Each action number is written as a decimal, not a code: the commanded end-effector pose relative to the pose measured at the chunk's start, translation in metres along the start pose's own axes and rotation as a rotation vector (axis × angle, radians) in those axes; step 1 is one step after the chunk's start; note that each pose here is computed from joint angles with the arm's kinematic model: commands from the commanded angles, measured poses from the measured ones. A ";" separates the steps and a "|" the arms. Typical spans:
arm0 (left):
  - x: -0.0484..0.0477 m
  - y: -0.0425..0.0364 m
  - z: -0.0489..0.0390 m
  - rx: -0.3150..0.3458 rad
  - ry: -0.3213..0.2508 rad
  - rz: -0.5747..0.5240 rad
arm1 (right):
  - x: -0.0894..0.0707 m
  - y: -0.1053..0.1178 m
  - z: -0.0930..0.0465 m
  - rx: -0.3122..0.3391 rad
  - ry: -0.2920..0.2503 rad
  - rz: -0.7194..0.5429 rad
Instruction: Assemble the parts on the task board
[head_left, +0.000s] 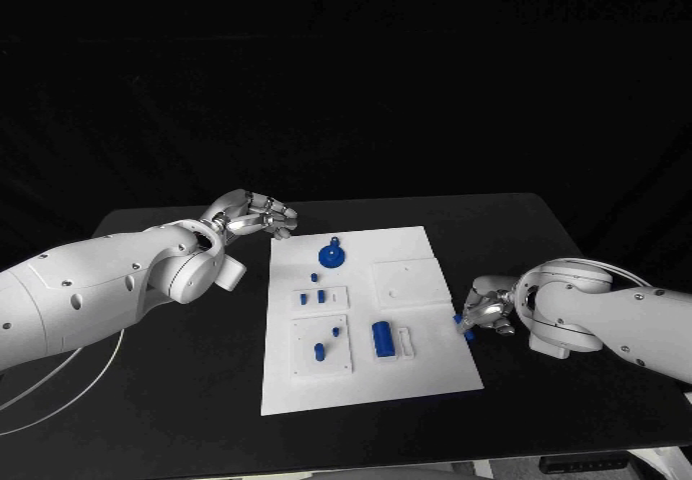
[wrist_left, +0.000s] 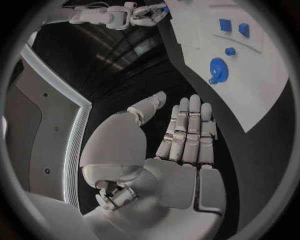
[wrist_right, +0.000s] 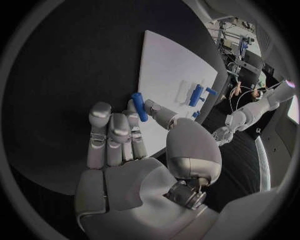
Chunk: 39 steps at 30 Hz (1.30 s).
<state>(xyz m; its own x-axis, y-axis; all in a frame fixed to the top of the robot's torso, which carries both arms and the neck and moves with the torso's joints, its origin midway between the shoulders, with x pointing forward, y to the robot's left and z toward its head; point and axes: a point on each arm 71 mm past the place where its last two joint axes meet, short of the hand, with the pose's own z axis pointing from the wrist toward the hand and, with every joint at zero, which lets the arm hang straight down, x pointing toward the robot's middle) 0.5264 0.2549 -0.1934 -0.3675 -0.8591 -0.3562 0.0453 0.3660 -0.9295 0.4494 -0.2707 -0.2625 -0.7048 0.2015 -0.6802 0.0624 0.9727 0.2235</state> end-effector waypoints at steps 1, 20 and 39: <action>0.0017 -0.0011 0.0002 0.007 0.013 -0.007 | 0.008 -0.007 -0.002 0.012 0.029 0.031; 0.0031 -0.0015 0.0008 0.006 0.017 -0.008 | -0.003 0.050 -0.023 -0.145 0.070 0.117; 0.0034 -0.0016 0.0005 0.007 0.020 -0.009 | 0.032 0.080 -0.004 -0.171 0.140 0.112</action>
<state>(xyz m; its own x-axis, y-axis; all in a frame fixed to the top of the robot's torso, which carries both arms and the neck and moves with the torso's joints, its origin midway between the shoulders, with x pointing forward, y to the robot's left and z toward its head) 0.5262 0.2536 -0.1937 -0.3722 -0.8577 -0.3547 0.0439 0.3655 -0.9298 0.4302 -0.1889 -0.2618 -0.7908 0.2746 -0.5470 0.0305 0.9102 0.4129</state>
